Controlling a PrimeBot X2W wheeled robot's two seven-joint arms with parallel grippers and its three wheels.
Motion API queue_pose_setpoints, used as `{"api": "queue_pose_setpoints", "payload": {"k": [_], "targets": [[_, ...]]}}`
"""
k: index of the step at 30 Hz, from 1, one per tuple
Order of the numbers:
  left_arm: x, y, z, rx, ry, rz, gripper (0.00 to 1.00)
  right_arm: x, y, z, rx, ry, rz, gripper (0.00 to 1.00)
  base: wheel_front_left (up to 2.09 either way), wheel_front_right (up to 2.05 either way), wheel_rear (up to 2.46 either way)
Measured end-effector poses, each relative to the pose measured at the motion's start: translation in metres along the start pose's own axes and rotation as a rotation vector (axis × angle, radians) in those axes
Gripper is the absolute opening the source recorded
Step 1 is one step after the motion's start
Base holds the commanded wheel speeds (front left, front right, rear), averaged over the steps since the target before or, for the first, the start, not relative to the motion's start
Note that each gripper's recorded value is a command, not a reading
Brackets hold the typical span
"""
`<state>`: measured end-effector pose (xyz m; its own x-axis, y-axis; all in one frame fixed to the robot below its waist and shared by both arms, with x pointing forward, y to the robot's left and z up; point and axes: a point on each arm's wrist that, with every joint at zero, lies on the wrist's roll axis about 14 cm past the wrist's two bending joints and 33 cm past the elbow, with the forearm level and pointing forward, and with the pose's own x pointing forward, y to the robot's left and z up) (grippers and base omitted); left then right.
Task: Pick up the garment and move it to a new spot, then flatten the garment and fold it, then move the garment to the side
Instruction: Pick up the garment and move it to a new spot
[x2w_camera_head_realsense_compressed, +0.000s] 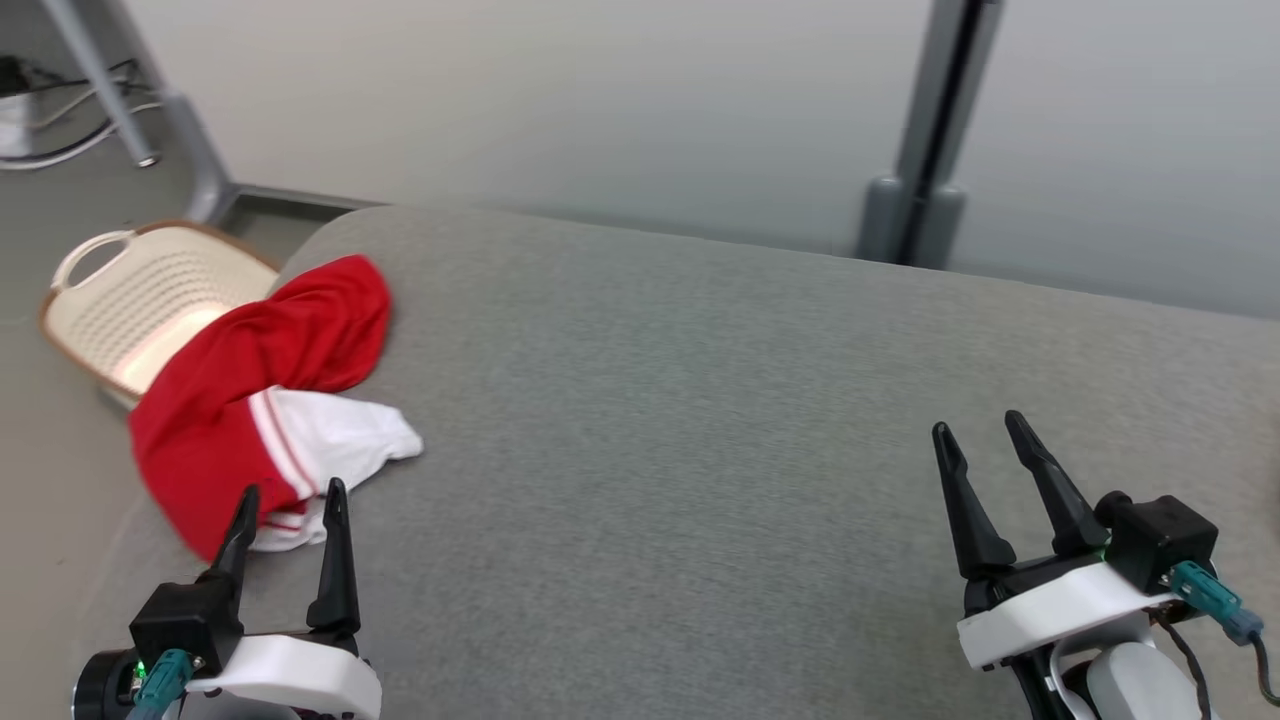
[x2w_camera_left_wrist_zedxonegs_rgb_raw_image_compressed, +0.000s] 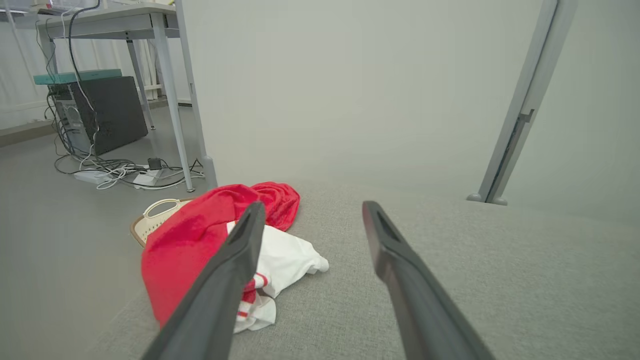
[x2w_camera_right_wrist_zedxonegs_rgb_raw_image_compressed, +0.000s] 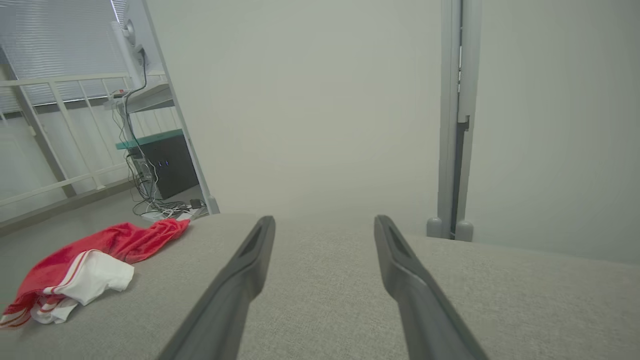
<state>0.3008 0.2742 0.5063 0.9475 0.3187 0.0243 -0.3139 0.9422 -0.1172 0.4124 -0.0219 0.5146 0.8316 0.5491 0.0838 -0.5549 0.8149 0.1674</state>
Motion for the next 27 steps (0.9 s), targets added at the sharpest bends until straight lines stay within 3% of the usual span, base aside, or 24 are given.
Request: {"api": "queue_pose_setpoints", "payload": {"k": [8, 15, 21, 27], "targets": [[-0.025, 0.041, 0.005, 0.002, -0.006, 0.132, 1.00, 0.024, 0.041, -0.008, 0.010, 0.017, 0.131, 1.00, 0.00, 0.00, 0.00], [-0.026, 0.049, 0.010, -0.005, 0.002, 0.161, 1.00, 0.030, 0.049, -0.007, 0.010, 0.009, 0.166, 1.00, 0.00, 0.00, 0.00], [0.014, 0.056, 0.034, 0.018, 0.031, 0.144, 1.00, 0.035, 0.041, -0.003, -0.009, -0.007, 0.177, 1.00, 0.00, 0.00, 0.00], [0.070, 0.067, 0.030, -0.006, 0.184, 0.153, 1.00, 0.041, 0.014, -0.001, -0.028, -0.019, 0.144, 1.00, 0.00, 0.00, 0.00]]}}
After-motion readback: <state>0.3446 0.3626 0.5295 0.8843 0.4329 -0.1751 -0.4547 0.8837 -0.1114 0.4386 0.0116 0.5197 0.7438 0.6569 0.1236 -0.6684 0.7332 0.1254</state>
